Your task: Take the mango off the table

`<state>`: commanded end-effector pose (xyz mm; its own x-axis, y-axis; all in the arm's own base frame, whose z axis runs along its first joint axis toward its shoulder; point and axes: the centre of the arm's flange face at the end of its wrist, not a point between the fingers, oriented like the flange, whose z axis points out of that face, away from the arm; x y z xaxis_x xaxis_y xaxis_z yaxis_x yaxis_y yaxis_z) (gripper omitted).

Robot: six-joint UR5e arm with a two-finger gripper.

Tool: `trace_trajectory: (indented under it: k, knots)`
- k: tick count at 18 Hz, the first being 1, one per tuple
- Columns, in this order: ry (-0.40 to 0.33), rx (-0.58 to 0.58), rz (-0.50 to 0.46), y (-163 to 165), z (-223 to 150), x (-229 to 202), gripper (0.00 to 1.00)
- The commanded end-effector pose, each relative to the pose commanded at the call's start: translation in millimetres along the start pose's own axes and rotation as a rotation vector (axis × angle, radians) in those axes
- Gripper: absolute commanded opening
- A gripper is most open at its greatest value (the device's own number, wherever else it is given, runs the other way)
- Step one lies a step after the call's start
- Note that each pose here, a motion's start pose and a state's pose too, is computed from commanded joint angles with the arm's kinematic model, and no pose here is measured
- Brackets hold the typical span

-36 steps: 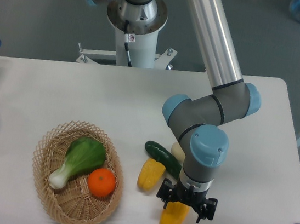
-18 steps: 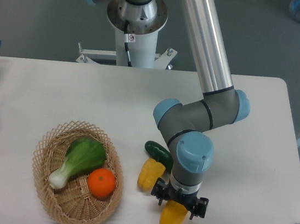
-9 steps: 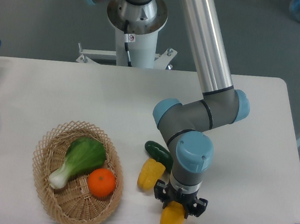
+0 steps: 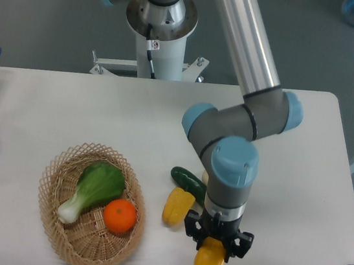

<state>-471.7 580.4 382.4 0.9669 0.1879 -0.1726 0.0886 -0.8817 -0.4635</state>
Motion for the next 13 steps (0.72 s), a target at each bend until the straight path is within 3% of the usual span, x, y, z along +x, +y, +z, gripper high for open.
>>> trace_trajectory:
  k: [6,13]
  knots:
    - [0.033,0.208,-0.157,-22,-108,-8,0.38]
    - [0.089,0.307,-0.249,11,-157,-38,0.38]
